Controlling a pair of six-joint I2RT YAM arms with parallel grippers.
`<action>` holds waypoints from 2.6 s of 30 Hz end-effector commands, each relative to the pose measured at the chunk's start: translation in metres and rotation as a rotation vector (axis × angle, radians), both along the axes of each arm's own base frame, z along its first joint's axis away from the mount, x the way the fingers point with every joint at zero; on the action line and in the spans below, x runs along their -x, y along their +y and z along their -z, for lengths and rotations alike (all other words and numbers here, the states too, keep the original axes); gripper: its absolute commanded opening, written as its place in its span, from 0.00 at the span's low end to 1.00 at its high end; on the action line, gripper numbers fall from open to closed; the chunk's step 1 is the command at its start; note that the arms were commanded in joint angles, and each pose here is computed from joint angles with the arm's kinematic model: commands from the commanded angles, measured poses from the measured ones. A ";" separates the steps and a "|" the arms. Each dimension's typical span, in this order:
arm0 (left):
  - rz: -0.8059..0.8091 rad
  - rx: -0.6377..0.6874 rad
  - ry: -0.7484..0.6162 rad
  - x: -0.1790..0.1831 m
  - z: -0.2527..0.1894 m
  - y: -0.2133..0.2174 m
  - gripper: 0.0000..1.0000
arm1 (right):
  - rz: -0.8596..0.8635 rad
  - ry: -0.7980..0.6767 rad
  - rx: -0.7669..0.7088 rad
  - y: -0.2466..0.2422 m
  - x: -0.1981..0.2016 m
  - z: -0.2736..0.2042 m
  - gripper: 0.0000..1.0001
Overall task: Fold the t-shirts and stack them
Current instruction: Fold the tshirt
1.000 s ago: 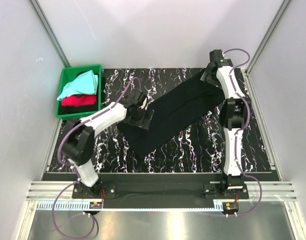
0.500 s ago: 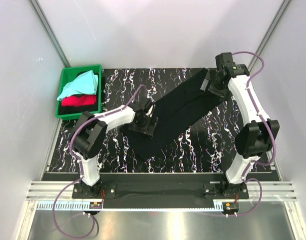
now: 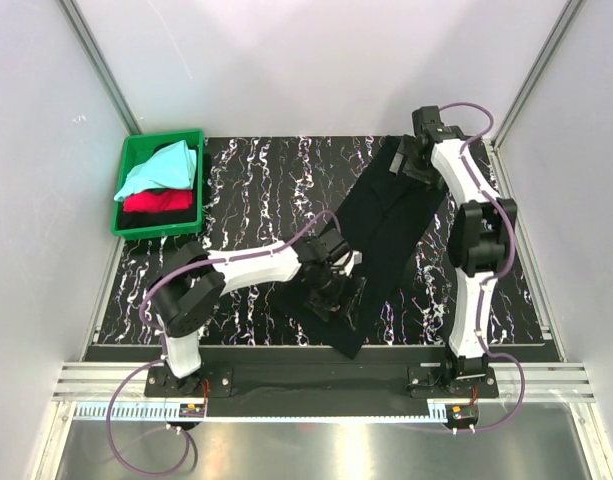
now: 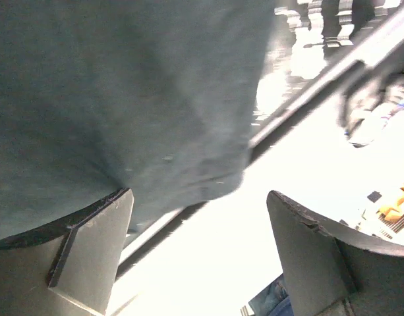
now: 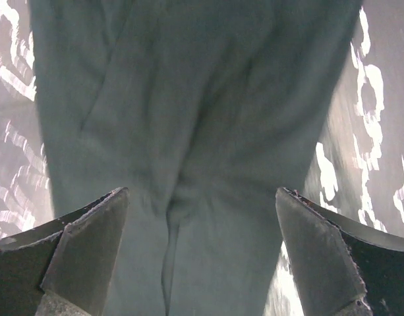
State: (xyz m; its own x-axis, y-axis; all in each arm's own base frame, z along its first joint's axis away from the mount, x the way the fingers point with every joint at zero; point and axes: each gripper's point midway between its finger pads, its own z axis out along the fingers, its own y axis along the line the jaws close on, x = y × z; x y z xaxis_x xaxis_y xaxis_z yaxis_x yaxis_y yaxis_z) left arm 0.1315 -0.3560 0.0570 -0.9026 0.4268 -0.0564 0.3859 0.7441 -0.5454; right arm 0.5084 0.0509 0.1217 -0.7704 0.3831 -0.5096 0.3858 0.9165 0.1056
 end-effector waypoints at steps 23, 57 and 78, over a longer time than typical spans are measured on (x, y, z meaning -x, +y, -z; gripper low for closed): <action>-0.687 0.194 -0.445 -0.155 -0.174 0.163 0.91 | -0.344 -0.018 0.066 0.120 -0.083 0.117 1.00; -0.456 0.200 -0.005 -0.041 -0.015 0.144 0.73 | -0.536 0.091 -0.498 0.186 0.167 -0.079 0.95; -0.472 0.081 0.102 0.018 0.041 0.148 0.57 | -0.206 0.360 -0.807 0.125 0.417 0.086 0.58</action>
State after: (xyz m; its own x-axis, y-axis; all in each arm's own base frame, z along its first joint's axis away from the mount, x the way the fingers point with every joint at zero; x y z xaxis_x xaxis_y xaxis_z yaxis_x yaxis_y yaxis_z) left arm 0.1138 -0.2126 0.0271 -0.9988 -0.0135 0.0469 -0.0407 0.7607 -0.6478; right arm 0.0786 0.1708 0.0329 -0.9251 0.3338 0.1809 0.3709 0.6932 0.6180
